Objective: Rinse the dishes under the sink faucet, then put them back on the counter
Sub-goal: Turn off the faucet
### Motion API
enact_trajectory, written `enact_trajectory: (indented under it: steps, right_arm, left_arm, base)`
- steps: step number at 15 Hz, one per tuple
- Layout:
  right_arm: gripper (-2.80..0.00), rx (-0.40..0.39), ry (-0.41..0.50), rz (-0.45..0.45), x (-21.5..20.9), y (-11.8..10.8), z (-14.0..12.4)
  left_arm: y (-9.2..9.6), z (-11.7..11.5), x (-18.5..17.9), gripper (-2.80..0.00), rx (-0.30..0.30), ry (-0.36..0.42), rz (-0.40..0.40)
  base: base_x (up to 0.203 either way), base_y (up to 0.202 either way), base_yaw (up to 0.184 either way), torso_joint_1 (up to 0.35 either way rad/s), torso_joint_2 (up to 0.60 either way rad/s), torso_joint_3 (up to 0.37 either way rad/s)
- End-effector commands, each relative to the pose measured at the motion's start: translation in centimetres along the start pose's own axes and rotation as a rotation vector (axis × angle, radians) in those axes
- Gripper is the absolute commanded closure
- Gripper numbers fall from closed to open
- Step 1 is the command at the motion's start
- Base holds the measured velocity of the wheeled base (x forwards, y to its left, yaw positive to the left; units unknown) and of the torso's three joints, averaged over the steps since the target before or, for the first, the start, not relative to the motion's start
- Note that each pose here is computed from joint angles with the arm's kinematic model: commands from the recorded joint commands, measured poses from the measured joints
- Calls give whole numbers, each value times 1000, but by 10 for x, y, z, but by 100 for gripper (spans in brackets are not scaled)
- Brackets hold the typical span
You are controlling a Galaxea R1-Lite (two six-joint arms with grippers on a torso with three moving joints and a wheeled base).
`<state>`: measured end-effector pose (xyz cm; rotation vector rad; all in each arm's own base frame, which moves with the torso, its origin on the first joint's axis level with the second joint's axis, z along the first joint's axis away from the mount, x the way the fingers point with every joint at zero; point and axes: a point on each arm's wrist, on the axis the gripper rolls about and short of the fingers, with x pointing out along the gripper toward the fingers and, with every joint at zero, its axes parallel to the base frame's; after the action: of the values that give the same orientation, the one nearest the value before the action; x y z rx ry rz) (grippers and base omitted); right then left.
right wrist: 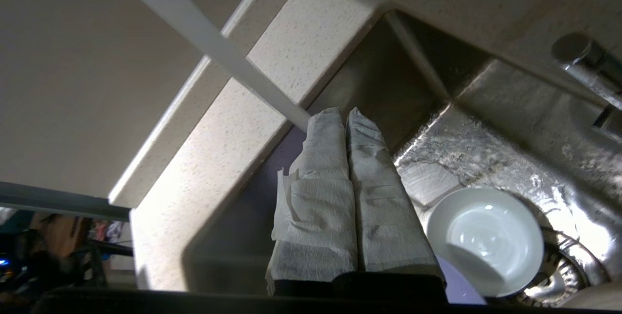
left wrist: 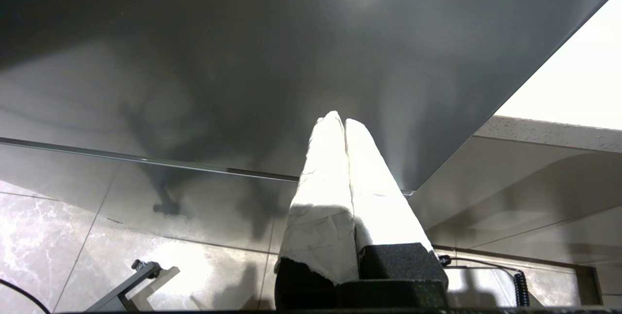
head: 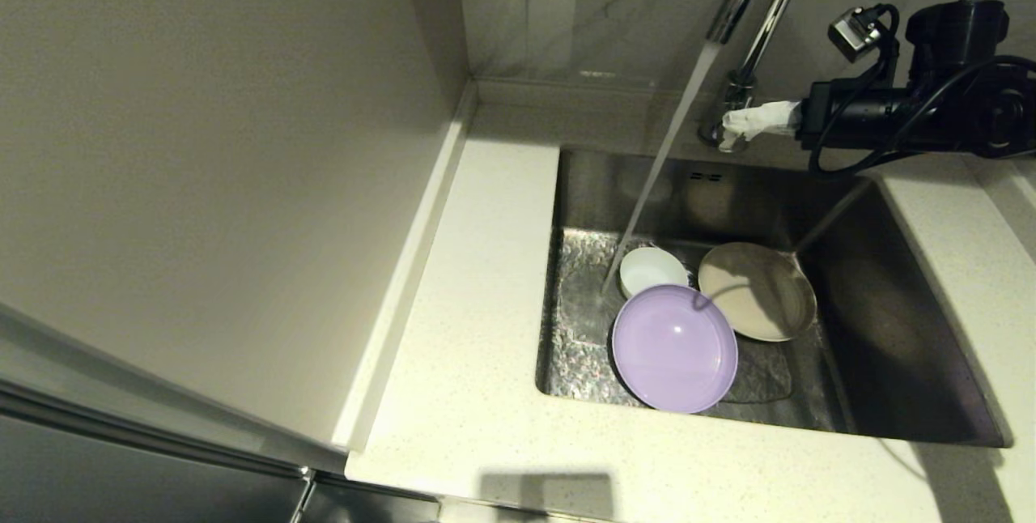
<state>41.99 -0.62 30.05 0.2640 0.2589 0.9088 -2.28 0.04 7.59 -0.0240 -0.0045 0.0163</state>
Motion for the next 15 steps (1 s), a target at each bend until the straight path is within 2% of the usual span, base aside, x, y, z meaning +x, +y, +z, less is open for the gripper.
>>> enact_trajectory:
  steps: [1, 11, 15]
  right_arm:
    - [0, -13, -9, 2, 3, -6, -2]
    - [0, -110, -122, -120, 16, -32, -4]
    - [0, -154, -175, -112, 18, -36, -1]
  left_arm:
    - [0, 0, 0, 0, -1, -2, 0]
    - [0, 0, 0, 0, -1, -2, 0]
    - [0, 0, 0, 0, -1, -2, 0]
  base:
    - [0, 0, 0, 0, 0, 0]
    - [0, 0, 0, 0, 0, 0]
    - [0, 0, 0, 0, 0, 0]
